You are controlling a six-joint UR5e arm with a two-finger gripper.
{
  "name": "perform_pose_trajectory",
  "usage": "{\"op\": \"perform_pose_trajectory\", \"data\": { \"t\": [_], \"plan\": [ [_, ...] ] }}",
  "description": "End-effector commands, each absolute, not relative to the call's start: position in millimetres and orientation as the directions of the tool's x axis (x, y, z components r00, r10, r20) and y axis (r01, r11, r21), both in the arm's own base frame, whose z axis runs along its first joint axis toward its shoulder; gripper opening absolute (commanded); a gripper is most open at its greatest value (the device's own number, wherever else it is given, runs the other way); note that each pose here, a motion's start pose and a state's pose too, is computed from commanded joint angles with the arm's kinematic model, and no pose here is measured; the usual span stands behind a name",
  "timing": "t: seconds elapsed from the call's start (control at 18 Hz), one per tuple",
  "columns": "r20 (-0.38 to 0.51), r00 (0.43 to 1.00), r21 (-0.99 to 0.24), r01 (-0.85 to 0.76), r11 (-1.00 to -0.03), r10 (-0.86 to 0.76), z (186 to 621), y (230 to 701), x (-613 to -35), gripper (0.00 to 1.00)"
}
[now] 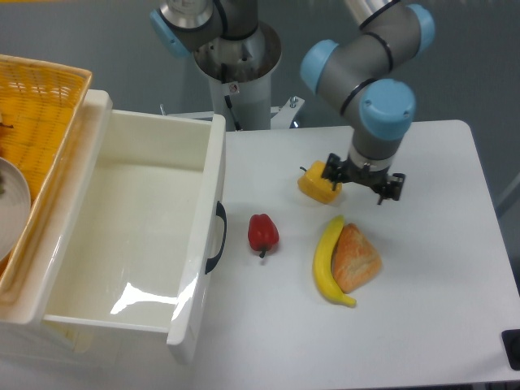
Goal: Pick up the red pepper
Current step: 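Move the open gripper up and over toward the red pepper, then lower the gripper down around the red pepper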
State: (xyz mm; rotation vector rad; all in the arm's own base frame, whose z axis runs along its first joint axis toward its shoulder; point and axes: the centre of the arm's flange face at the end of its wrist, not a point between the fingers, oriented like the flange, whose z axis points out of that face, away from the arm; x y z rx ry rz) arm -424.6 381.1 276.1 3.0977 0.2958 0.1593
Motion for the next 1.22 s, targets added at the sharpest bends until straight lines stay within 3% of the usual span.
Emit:
{"op": "perform_pose_trajectory", "data": {
  "t": [0.22,0.72,1.22],
  "plan": [
    [0.204,0.953,-0.011,0.232,-0.973,0.225,275.8,385.2,-407.5,1.0],
    [0.33,0.928,-0.104,0.217,-0.971,0.172,255.6,381.2,-375.7,1.0],
    [0.377,0.911,-0.185,0.25,-0.95,0.167,242.7,371.5,-389.5,1.0]
  ]
}}
